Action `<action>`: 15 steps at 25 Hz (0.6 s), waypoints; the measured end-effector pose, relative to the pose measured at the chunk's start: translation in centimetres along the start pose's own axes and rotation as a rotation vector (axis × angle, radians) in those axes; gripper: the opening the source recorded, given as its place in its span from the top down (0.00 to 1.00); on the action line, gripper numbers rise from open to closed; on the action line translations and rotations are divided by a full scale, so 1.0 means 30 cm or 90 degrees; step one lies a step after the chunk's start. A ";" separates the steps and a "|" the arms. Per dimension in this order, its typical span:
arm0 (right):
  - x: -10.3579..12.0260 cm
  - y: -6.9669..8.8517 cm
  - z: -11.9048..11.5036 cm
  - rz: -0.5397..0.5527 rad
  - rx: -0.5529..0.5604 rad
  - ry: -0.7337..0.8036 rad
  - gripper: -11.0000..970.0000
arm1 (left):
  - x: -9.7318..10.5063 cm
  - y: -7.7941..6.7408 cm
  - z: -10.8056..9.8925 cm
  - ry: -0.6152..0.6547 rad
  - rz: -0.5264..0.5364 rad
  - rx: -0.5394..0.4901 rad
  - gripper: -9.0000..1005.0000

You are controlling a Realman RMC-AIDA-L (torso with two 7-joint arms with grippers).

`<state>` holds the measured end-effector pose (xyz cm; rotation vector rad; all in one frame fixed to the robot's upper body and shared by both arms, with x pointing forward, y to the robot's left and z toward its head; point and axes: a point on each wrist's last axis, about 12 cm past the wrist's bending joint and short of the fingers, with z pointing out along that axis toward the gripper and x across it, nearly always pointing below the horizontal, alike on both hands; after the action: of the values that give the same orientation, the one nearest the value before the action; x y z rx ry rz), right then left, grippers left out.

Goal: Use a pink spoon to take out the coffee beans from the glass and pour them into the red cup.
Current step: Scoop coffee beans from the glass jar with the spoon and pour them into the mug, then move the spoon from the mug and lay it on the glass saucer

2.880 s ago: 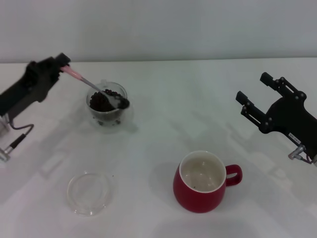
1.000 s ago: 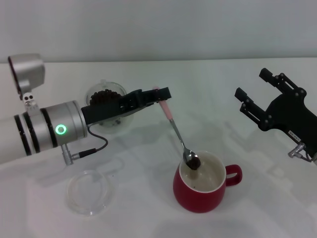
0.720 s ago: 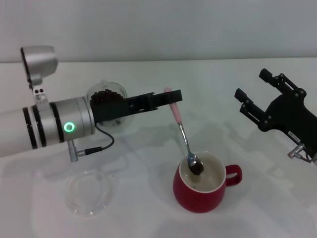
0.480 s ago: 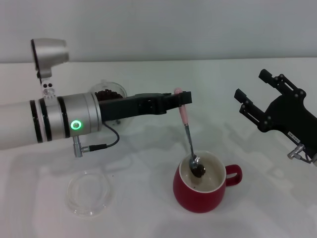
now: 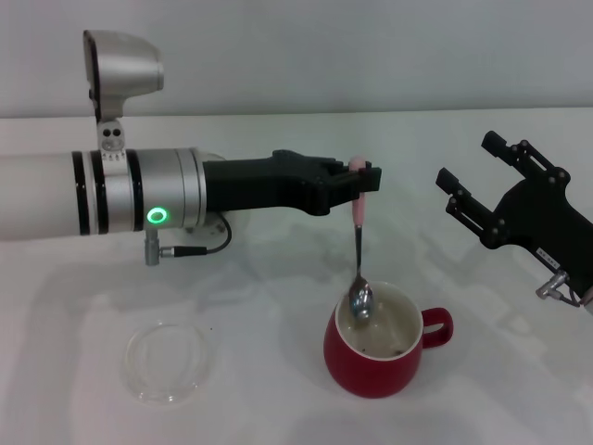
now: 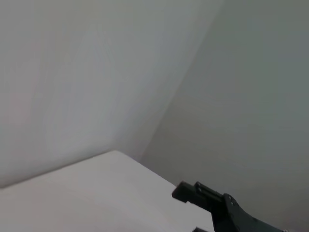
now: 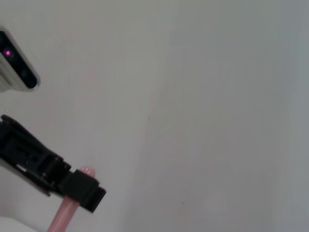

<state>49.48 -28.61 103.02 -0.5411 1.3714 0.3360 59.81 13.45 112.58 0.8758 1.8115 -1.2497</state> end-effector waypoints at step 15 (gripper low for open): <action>-0.001 0.003 0.000 0.001 -0.001 -0.003 0.23 | -0.052 -0.029 -0.097 -0.064 0.005 0.016 0.86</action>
<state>49.43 -28.53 103.04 -0.5410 1.3671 0.3395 59.24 15.79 114.99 0.8182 1.7144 -1.2916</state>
